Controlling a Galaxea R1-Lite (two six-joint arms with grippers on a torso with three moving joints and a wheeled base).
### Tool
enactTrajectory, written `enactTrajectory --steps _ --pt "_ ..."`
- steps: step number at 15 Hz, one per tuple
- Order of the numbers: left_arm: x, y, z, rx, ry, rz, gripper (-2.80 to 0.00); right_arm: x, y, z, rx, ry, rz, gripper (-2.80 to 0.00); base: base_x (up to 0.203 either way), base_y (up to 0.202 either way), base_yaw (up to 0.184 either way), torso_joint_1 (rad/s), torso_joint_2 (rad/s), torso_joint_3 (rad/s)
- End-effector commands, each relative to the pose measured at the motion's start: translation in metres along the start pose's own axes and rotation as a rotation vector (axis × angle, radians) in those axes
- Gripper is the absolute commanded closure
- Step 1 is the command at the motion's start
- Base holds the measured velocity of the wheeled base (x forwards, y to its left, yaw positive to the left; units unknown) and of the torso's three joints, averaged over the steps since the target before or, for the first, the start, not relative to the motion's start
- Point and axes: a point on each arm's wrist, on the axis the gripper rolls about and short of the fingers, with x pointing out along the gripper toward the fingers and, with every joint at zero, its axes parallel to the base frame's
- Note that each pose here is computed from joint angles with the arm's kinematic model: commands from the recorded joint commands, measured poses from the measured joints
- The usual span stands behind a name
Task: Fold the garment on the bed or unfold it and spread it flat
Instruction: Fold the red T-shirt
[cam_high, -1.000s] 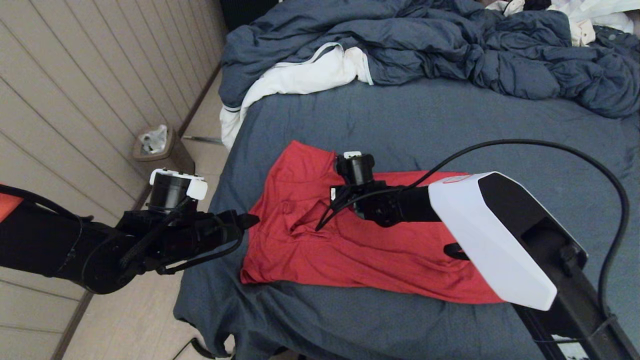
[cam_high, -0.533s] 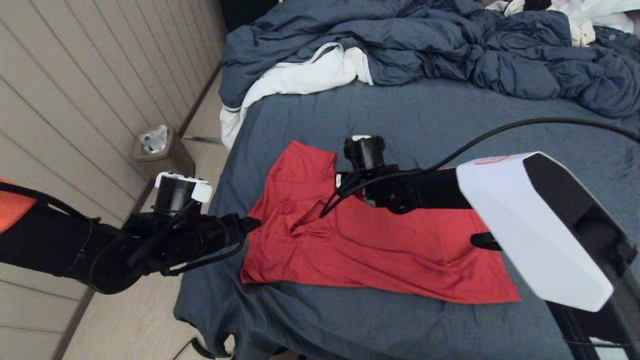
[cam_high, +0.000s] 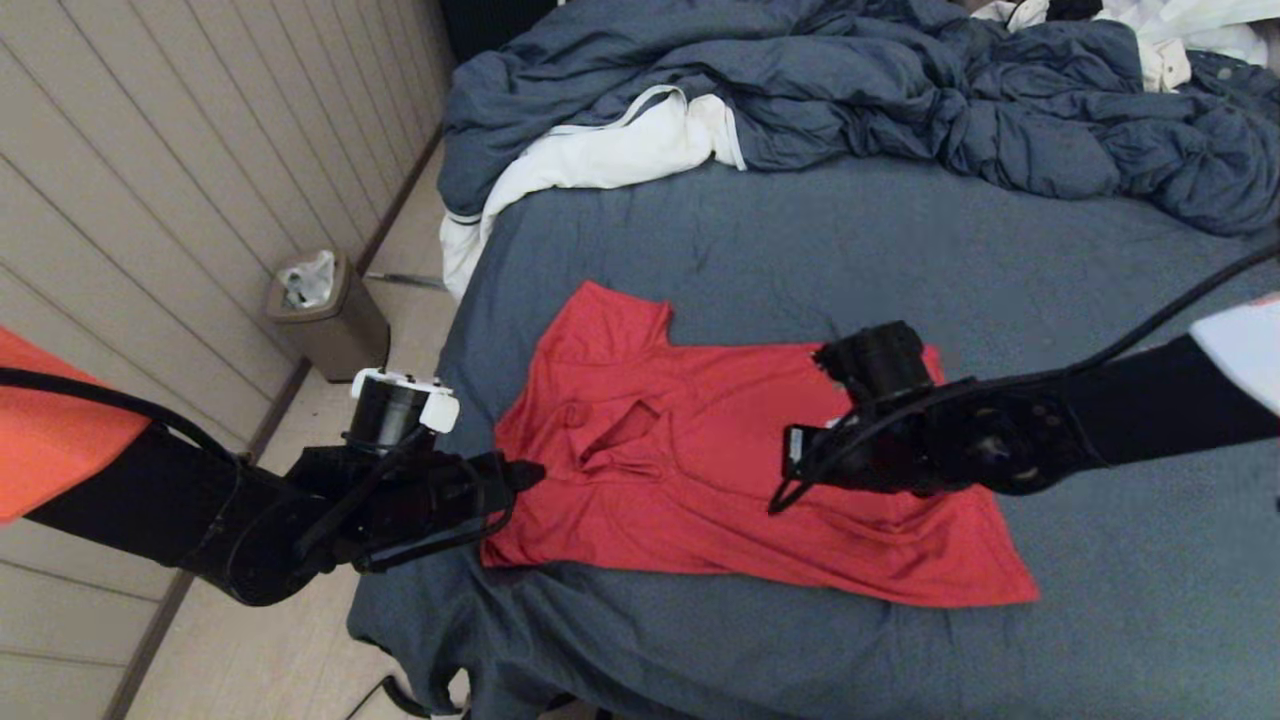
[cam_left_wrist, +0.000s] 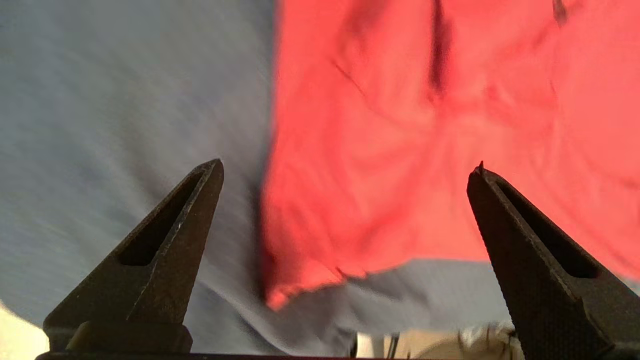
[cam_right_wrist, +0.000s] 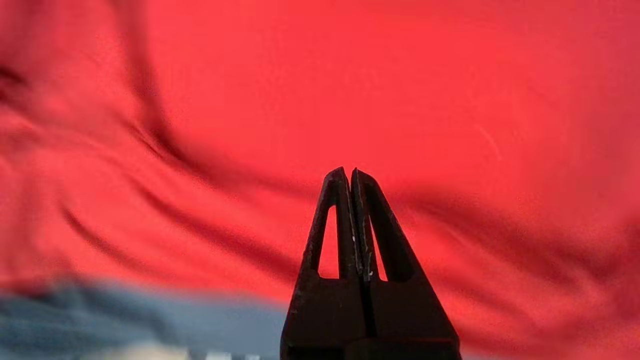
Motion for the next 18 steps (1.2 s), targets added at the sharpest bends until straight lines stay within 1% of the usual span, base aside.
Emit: enactTrajectory --steps 1,2,4,5,7,8,10,11,12,14,16,18 --pt "0.004 -0.001 -0.007 0.006 0.022 0.002 -2.8 -0.022 -0.04 -0.003 0.076 -0.008 -0.014 0.0 0.0 0.0 0.0 0.0 0.0 0.0" --pt "0.008 0.0 -0.009 0.006 0.032 0.008 -2.8 -0.025 -0.052 -0.003 0.096 -0.028 -0.023 0.0 0.0 0.0 0.0 0.0 0.0 0.0" --pt "0.012 0.002 -0.012 0.032 0.041 0.028 -2.8 -0.034 -0.066 0.005 0.088 -0.073 -0.045 0.0 0.0 0.0 0.0 0.0 0.0 0.0" --pt "0.013 0.003 -0.013 0.048 0.045 0.036 -2.8 -0.032 -0.072 0.007 0.088 -0.074 -0.061 0.0 0.0 0.0 0.0 0.0 0.0 0.0" --pt "0.014 0.005 -0.014 0.07 0.044 0.05 -2.8 -0.031 -0.092 0.012 0.099 -0.081 -0.108 0.0 0.0 0.0 0.0 0.0 0.0 0.0" --pt "0.014 0.006 -0.015 0.084 0.05 0.054 -2.8 -0.031 -0.108 0.013 0.098 -0.078 -0.143 0.0 0.0 0.0 0.0 0.0 0.0 0.0" --pt "0.014 0.007 -0.017 0.1 0.057 0.056 -2.8 -0.03 -0.126 -0.003 0.092 -0.018 -0.189 0.0 0.0 0.0 0.0 0.0 0.0 0.0" --pt "0.013 0.007 -0.017 0.1 0.059 0.057 -2.8 -0.029 -0.135 -0.012 0.096 0.013 -0.209 -2.68 0.0 0.0 0.0 0.0 0.0 0.0" --pt "0.012 0.008 -0.018 0.102 0.061 0.058 -2.8 -0.029 -0.142 -0.014 0.088 0.023 -0.218 -2.8 0.0 0.0 0.0 0.0 0.0 0.0" --pt "0.01 0.007 -0.016 0.106 0.049 0.049 -2.8 -0.032 -0.152 -0.013 0.073 0.02 -0.228 -2.8 0.0 0.0 0.0 0.0 0.0 0.0" --pt "0.01 0.007 -0.017 0.111 0.054 0.052 -2.8 -0.039 -0.154 -0.012 0.049 0.011 -0.235 -2.8 0.0 0.0 0.0 0.0 0.0 0.0" --pt "0.015 0.01 -0.021 0.119 0.071 0.061 -2.8 -0.041 -0.153 -0.016 0.03 0.023 -0.234 -2.8 0.0 0.0 0.0 0.0 0.0 0.0"
